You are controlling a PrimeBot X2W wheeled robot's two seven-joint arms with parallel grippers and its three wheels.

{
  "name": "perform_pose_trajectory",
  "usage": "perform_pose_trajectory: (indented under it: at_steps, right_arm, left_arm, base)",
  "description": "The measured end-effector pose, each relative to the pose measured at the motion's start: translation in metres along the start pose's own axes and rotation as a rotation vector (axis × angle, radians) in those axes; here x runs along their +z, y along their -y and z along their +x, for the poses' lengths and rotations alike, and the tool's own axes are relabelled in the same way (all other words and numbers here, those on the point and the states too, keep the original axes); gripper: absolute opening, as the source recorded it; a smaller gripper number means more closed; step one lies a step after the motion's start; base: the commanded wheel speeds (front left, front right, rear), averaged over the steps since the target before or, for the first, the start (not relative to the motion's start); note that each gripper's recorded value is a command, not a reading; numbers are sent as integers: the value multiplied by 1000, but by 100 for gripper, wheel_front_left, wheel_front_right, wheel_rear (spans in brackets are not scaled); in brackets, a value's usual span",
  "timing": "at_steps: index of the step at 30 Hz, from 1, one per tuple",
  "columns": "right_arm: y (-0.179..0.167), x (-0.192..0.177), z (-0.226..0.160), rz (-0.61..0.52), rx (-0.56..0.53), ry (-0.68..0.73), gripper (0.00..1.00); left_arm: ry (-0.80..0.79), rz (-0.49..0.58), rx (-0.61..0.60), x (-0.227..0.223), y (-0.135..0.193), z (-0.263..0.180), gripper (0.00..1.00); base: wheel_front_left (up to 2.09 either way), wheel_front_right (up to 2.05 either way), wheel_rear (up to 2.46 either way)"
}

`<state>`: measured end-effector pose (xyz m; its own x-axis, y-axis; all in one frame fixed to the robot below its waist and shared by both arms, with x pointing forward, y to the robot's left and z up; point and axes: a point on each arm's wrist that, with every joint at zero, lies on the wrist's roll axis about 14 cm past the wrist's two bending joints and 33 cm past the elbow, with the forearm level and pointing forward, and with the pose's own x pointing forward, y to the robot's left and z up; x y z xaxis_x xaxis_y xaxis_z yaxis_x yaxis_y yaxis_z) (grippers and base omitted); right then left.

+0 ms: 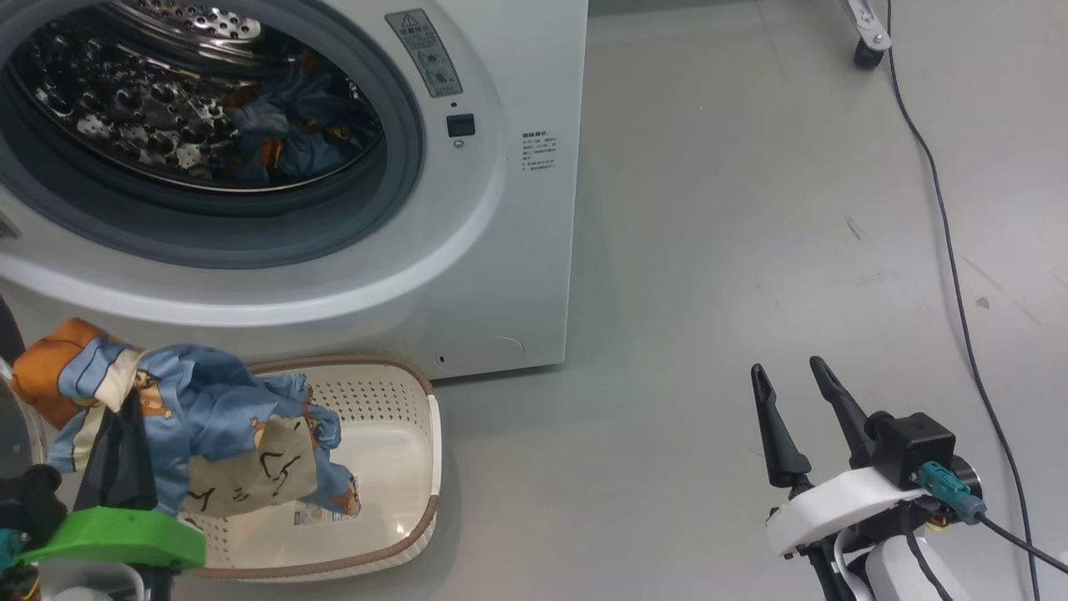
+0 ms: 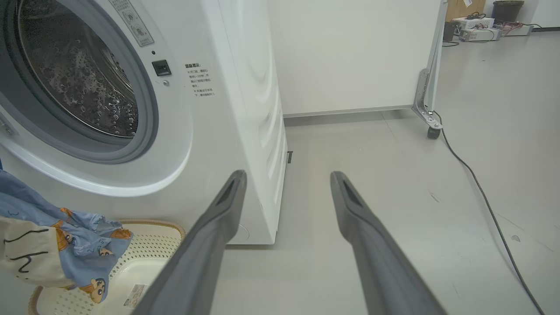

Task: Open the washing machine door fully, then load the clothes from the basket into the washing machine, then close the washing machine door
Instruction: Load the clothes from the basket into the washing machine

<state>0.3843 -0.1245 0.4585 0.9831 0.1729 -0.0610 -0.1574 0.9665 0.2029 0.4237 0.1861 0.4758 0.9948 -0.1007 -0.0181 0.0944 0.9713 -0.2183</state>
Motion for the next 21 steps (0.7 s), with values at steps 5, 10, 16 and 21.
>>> perform_pose_trajectory:
  at_steps: [5,10,16,21]
  right_arm:
    - [-1,3,-17,1,0,9,100]
    - [-3,9,-30,2,4,31,100]
    - [-4,18,-36,3,4,62,100]
    - [-5,20,-38,5,7,68,100]
  left_arm:
    - [36,24,0,13,2,-20,0]
    - [63,25,7,20,3,-40,0]
    - [99,23,3,29,10,-50,0]
    - [94,22,5,26,12,-56,0]
  base:
    - [0,0,0]
    - [0,0,0]
    - [0,0,0]
    - [0,0,0]
